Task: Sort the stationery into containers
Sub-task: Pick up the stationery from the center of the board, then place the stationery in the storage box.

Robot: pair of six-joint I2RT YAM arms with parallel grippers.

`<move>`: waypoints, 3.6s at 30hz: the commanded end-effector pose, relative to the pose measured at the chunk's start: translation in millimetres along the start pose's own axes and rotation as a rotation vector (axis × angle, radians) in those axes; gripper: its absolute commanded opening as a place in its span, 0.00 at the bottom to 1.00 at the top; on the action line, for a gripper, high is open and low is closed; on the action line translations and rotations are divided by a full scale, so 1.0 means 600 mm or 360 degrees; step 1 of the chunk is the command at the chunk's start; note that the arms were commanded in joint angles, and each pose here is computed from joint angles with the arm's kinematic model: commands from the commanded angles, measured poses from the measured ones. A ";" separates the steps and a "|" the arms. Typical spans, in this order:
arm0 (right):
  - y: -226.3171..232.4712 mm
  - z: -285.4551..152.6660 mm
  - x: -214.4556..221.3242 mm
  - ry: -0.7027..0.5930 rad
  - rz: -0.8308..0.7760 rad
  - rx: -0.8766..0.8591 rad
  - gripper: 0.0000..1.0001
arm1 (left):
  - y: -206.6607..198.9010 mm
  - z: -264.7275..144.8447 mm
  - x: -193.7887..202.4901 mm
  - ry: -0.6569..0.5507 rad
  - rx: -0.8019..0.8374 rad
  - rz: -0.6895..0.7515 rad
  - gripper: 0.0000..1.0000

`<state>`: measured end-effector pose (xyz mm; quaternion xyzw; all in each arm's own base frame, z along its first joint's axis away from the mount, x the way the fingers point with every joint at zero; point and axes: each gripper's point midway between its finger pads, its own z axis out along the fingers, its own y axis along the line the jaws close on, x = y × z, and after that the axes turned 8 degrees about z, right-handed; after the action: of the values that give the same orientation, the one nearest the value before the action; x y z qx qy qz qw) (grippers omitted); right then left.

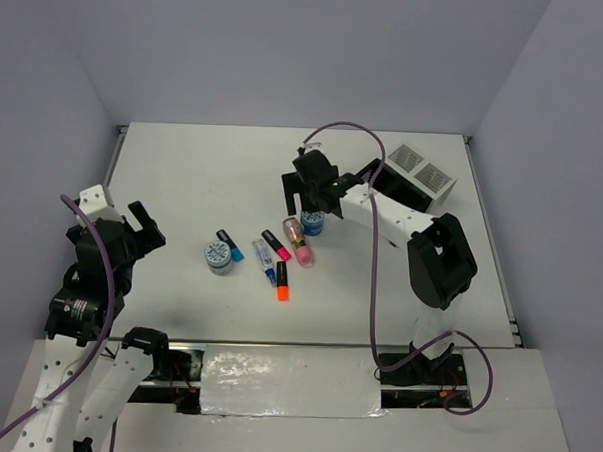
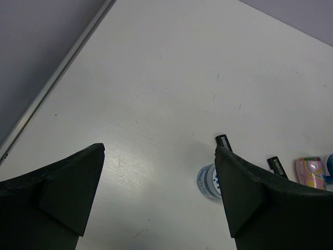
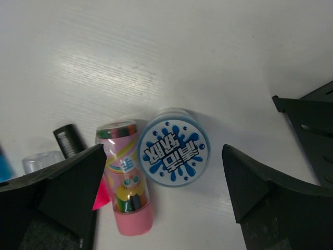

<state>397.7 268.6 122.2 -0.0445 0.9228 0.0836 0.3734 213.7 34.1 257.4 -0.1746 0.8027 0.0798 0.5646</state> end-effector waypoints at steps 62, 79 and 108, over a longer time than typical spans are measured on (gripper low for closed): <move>-0.063 -0.016 -0.028 -0.0022 0.0061 -0.0073 0.00 | -0.023 0.008 -0.019 -0.0032 0.0092 0.0004 0.99; -0.159 -0.172 -0.237 -0.0408 0.0170 0.0015 0.00 | -0.023 0.004 -0.020 -0.0044 0.0099 -0.0004 0.99; -0.398 -0.268 -0.390 -0.1072 0.0423 0.0443 0.00 | -0.028 -0.002 -0.023 -0.0068 0.0140 -0.0007 0.99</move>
<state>470.3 23.8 331.8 0.1392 0.8002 0.0243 0.5828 218.5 22.8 255.1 -0.1558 0.8111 0.0555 0.5610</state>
